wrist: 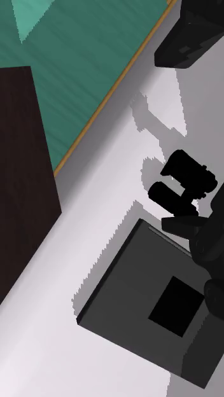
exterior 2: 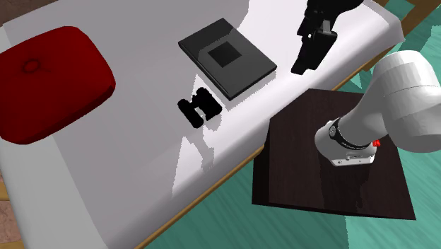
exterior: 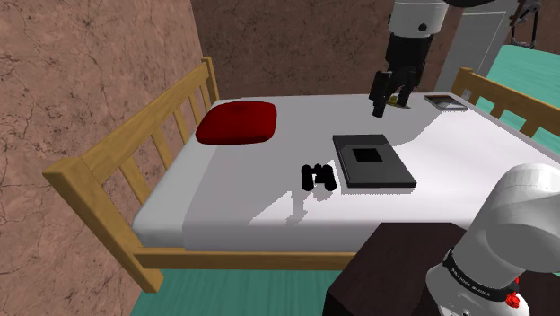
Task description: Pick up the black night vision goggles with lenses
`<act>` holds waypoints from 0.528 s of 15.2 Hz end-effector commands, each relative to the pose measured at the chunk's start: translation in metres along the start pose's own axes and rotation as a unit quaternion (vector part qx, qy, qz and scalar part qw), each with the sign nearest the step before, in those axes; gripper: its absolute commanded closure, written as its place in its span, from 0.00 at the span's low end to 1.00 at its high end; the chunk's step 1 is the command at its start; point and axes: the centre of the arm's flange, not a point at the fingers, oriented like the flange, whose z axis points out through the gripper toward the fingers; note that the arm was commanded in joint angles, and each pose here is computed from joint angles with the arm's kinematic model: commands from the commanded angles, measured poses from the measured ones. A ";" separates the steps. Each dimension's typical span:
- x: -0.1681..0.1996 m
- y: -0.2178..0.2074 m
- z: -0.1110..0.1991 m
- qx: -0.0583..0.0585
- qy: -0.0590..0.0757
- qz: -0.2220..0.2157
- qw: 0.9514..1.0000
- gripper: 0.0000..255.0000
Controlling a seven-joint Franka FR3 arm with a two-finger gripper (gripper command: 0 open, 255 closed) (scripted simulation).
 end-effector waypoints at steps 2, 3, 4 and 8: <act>0.009 -0.001 0.010 0.000 -0.002 0.010 1.000 0.00; 0.017 -0.003 0.021 0.001 -0.004 0.021 1.000 0.00; 0.026 -0.004 0.031 0.001 -0.005 0.031 0.999 0.00; 0.060 -0.007 0.073 0.003 -0.012 0.073 0.997 0.00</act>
